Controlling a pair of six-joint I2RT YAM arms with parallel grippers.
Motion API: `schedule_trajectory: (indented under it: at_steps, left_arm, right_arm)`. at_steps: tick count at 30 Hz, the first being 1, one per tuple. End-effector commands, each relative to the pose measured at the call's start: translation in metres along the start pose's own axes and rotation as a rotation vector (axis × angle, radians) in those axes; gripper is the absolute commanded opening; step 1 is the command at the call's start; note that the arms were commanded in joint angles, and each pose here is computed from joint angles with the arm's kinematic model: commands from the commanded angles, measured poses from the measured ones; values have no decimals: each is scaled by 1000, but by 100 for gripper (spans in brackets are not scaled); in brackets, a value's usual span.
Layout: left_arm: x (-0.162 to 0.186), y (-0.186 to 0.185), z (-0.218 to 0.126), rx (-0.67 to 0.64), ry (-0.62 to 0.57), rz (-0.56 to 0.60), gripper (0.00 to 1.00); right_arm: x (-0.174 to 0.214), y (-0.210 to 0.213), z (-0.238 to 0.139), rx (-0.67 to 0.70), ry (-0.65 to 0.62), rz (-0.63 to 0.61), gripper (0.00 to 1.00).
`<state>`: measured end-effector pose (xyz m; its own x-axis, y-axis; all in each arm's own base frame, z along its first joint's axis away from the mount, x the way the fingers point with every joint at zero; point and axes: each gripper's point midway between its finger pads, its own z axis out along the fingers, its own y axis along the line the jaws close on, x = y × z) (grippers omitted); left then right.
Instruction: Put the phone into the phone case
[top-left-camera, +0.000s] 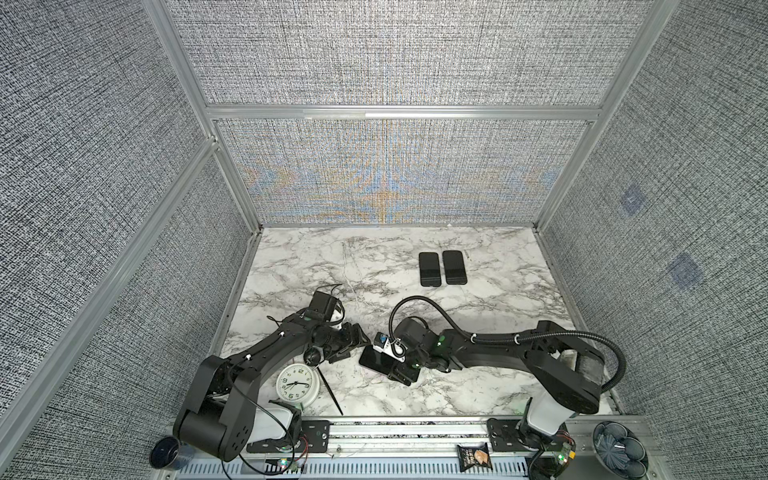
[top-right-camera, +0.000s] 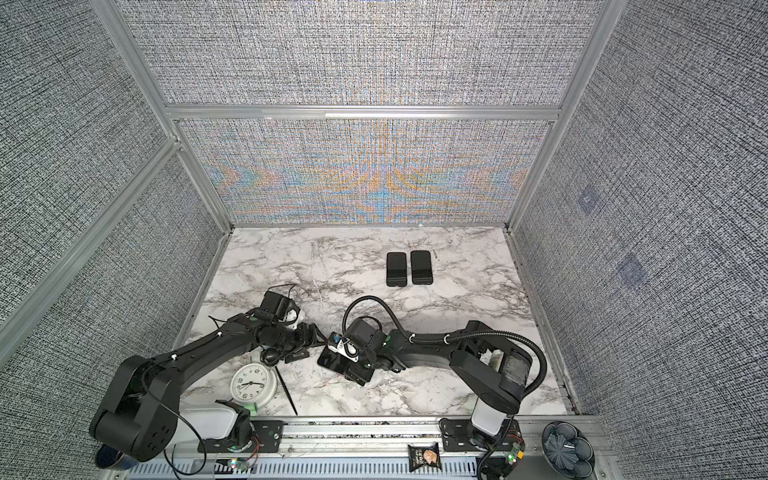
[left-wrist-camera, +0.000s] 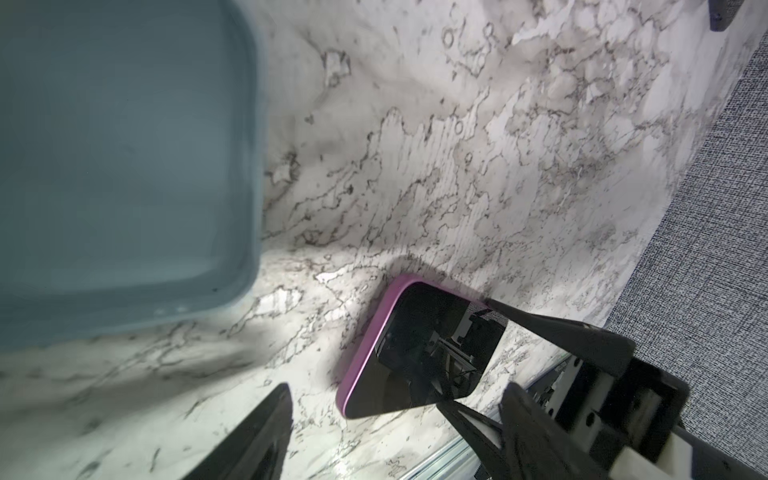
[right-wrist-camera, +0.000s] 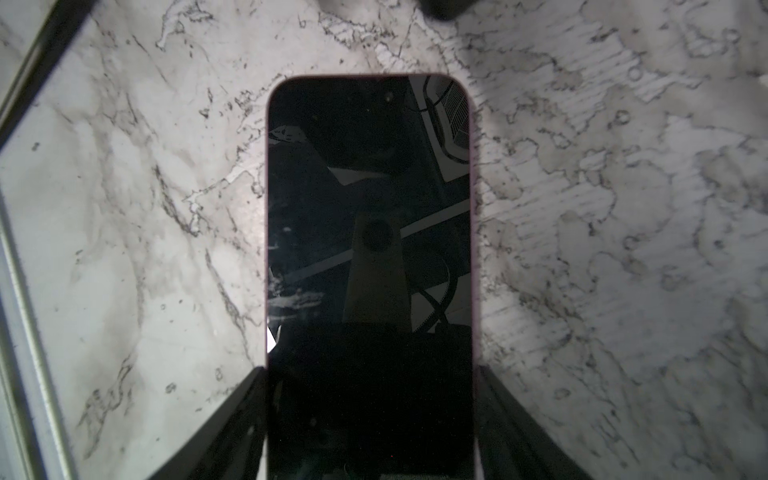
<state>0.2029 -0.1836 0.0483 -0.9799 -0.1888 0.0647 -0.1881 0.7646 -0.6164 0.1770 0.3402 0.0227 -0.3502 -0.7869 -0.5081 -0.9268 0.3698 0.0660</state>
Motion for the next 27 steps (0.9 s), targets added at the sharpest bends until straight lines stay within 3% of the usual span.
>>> schedule_trajectory:
  at_steps: [1,12,27]
  left_arm:
    - [1,-8,2,61,10,-4,79]
    - [8,-13,13,167,38,-47,75]
    - [2,-20,26,252,50,-43,50]
  right_arm:
    - [13,-1,0,0,39,39,68]
    - [9,-5,-3,-21,-17,89,67]
    - [2,-5,-2,-69,-67,140,67]
